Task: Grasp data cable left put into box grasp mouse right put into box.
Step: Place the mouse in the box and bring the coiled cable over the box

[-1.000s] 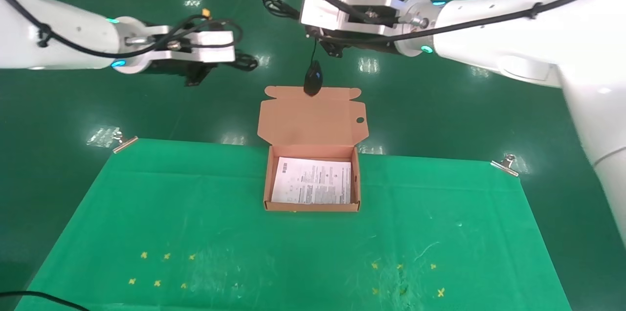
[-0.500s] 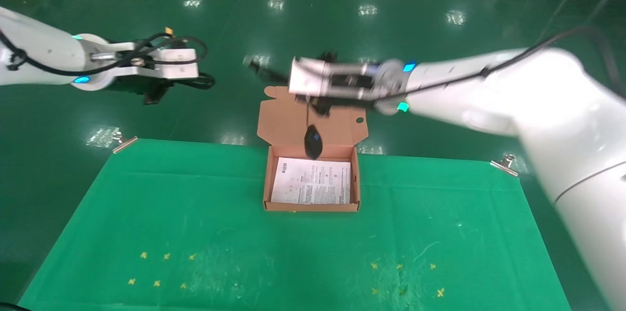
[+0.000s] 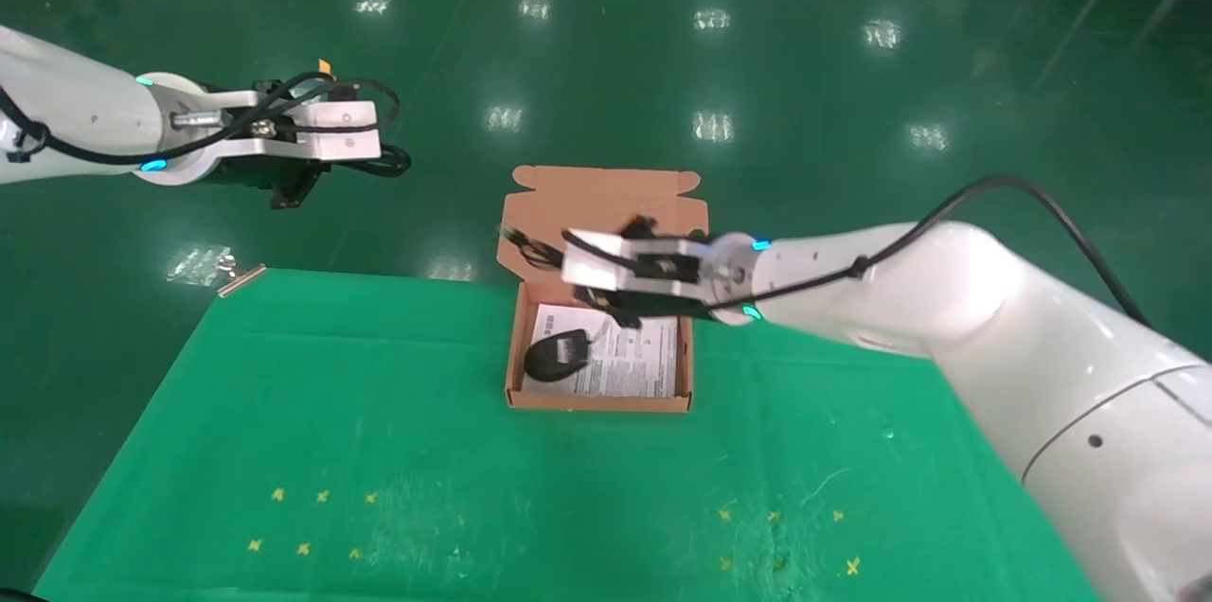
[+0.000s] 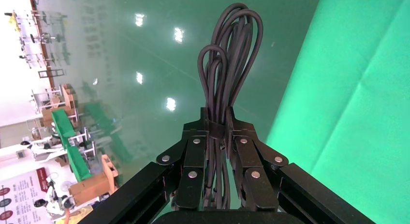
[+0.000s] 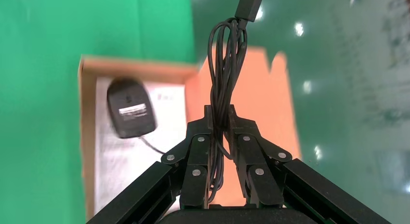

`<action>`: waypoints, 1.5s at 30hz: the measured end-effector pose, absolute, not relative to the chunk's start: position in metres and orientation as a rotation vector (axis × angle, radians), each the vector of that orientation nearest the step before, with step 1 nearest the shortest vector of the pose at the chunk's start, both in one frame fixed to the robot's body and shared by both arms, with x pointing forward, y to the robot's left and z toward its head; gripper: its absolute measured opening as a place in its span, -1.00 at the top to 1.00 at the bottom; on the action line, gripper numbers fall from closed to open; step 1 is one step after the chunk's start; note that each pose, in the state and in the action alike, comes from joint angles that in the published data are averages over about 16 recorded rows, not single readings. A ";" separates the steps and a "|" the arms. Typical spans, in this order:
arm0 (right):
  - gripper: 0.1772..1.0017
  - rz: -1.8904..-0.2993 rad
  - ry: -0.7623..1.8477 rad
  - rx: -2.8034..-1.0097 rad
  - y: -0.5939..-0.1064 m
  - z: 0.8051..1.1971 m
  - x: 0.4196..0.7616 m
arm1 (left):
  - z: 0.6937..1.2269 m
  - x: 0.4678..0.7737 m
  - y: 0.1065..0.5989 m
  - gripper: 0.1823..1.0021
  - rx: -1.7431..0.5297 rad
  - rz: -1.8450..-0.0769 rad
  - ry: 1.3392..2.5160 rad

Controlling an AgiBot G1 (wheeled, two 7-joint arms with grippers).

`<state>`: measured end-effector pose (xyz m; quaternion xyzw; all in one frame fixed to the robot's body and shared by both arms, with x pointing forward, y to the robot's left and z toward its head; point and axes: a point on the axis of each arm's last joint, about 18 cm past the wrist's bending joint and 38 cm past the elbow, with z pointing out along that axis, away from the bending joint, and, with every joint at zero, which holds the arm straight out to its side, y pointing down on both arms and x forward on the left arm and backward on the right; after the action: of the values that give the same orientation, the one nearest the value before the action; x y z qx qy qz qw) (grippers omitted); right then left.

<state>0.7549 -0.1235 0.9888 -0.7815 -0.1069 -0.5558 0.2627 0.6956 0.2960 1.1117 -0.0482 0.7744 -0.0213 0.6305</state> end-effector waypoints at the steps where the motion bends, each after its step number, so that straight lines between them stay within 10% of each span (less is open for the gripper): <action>1: 0.88 -1.502 -0.282 -2.127 -0.125 0.984 0.756 | 1.112 0.695 0.296 0.86 -0.111 -0.049 1.773; 26: 0.77 -1.489 -0.299 -2.181 -0.125 0.955 0.755 | 1.106 0.698 0.287 0.86 -0.094 -0.060 1.777; 45: 0.04 -1.595 -0.086 -2.073 -0.218 0.999 0.750 | 1.058 0.744 0.204 0.86 0.071 -0.260 1.780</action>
<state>0.7497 -0.2176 0.9988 -0.7650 -0.0316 -0.5888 0.2592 0.7442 0.2038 1.0579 0.0309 0.7746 -0.1132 0.6215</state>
